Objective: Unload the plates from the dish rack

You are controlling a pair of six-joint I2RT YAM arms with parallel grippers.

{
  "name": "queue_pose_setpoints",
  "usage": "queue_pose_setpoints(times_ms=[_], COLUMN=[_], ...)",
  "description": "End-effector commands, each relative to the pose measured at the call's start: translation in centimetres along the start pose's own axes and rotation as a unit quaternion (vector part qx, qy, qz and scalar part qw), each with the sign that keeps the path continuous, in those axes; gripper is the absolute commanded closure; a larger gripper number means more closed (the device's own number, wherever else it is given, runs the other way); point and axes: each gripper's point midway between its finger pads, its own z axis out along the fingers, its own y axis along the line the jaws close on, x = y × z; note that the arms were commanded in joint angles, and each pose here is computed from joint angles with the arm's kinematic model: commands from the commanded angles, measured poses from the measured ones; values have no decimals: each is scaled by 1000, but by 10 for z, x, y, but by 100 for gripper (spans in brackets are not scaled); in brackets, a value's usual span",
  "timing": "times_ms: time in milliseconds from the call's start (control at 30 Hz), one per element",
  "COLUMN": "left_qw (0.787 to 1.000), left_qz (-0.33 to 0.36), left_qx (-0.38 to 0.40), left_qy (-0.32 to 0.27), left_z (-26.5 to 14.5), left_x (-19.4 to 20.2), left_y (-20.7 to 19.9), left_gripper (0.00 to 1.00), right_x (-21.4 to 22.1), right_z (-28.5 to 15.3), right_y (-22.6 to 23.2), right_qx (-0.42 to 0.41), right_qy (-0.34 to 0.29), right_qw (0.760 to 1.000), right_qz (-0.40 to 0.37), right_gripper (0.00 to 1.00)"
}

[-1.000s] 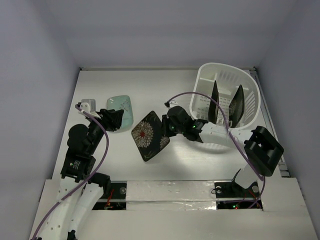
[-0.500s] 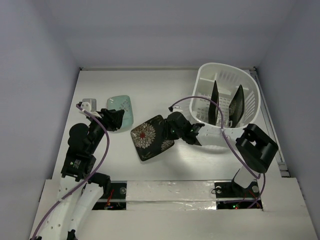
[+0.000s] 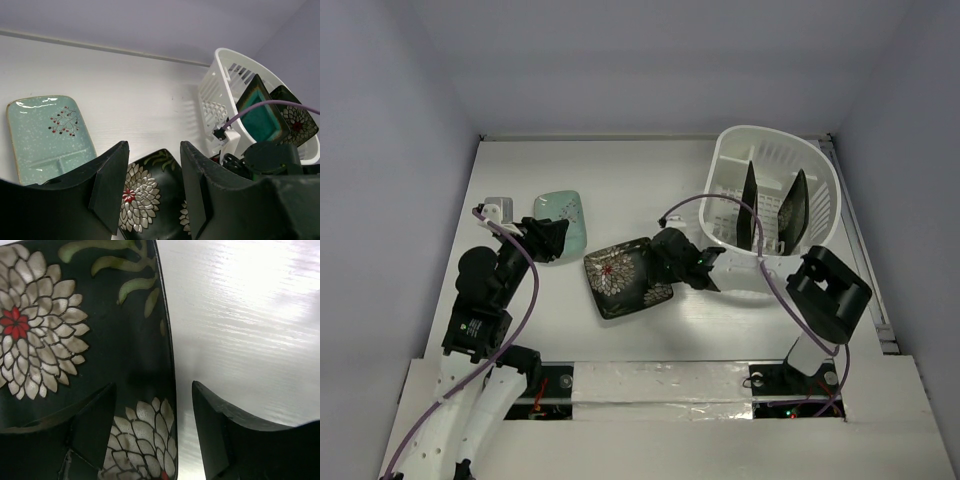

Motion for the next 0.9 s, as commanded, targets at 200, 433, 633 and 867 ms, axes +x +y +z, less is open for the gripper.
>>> queue_pose_setpoints(times_ms=[200,433,633,867], left_qw=[999,999,999,999], left_qz=[2,3,3,3], left_qx=[19,20,20,23], left_qy=[-27,-30,-31,-32], left_z=[-3,-5,-6,-6], left_x=[-17,-18,-19,-19], left_y=[-10,-11,-11,-12], left_gripper=[58,58,58,58], right_x=[-88,-175,-216,-212], right_z=[-99,-192,-234,-209], right_y=[42,-12,-103,-157], right_qx=[-32,68,192,269], right_qy=[-110,-231,-256,-188], right_qw=[993,970,947,944], right_qz=[-26,1,38,19], right_gripper=[41,100,99,40])
